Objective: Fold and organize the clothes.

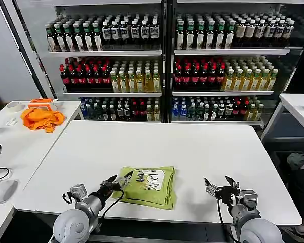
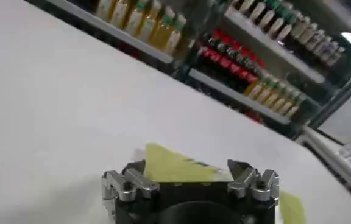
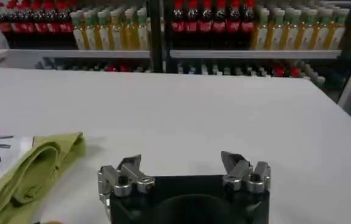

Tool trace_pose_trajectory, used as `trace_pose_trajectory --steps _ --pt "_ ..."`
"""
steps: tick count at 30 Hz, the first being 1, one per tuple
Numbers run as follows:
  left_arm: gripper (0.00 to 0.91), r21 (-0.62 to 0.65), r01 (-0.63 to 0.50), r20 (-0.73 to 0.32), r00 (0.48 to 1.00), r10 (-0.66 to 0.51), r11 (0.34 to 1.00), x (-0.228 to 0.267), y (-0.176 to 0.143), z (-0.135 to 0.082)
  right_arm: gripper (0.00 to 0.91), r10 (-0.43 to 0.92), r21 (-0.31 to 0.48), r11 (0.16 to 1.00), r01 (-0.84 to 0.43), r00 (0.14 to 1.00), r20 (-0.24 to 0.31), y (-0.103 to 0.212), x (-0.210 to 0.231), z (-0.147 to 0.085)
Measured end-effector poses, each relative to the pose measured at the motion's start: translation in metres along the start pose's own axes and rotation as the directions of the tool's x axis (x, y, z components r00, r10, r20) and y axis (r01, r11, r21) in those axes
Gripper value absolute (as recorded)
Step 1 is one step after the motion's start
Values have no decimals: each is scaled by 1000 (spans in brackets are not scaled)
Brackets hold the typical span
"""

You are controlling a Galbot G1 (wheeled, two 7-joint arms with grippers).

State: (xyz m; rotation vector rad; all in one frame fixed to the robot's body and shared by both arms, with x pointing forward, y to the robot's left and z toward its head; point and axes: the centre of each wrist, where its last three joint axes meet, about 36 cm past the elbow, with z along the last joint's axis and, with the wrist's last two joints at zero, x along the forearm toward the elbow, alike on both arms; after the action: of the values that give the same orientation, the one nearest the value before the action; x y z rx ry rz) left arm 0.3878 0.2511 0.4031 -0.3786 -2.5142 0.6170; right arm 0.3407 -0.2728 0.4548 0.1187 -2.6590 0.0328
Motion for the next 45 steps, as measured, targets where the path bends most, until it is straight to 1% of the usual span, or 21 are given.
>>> trace_pose_trajectory --steps 5,13,14,15,16,17,20,26,37,45 --pt "907 -6 18 -11 1000 -18 1000 -7 5 6 907 6 4 1000 -6 1000 0 -2 1 0" --pt "907 18 7 -21 1000 -7 1000 -18 2 17 907 10 4 1000 -10 1000 2 -3 4 -1" --pt "796 23 6 -18 1000 -6 1000 -20 2 17 907 11 4 1000 -11 1000 2 -4 4 -1" --pt "574 27 6 -15 1000 -5 1000 -20 2 18 907 12 4 1000 -12 1000 2 -4 4 -1" --pt "453 33 4 -13 1000 -4 999 -21 2 18 907 12 3 1000 -12 1000 2 -4 4 -1" --pt "202 42 0 -10 1000 0 999 -21 1 18 907 12 3 1000 -12 1000 2 -4 5 -1" --pt "101 72 -12 -3 1000 12 997 -22 1 19 907 11 2 1000 -11 1000 2 -3 5 -1" --pt "50 153 -33 1 999 33 988 -24 4 22 907 9 -1 1000 -9 1000 3 -2 6 -1" --pt "30 302 -99 50 995 87 948 -22 5 16 907 12 3 1000 -12 1000 5 -2 10 -3" --pt "20 401 -142 98 989 112 905 -14 9 10 907 15 0 1000 -15 1000 7 -2 11 -3"
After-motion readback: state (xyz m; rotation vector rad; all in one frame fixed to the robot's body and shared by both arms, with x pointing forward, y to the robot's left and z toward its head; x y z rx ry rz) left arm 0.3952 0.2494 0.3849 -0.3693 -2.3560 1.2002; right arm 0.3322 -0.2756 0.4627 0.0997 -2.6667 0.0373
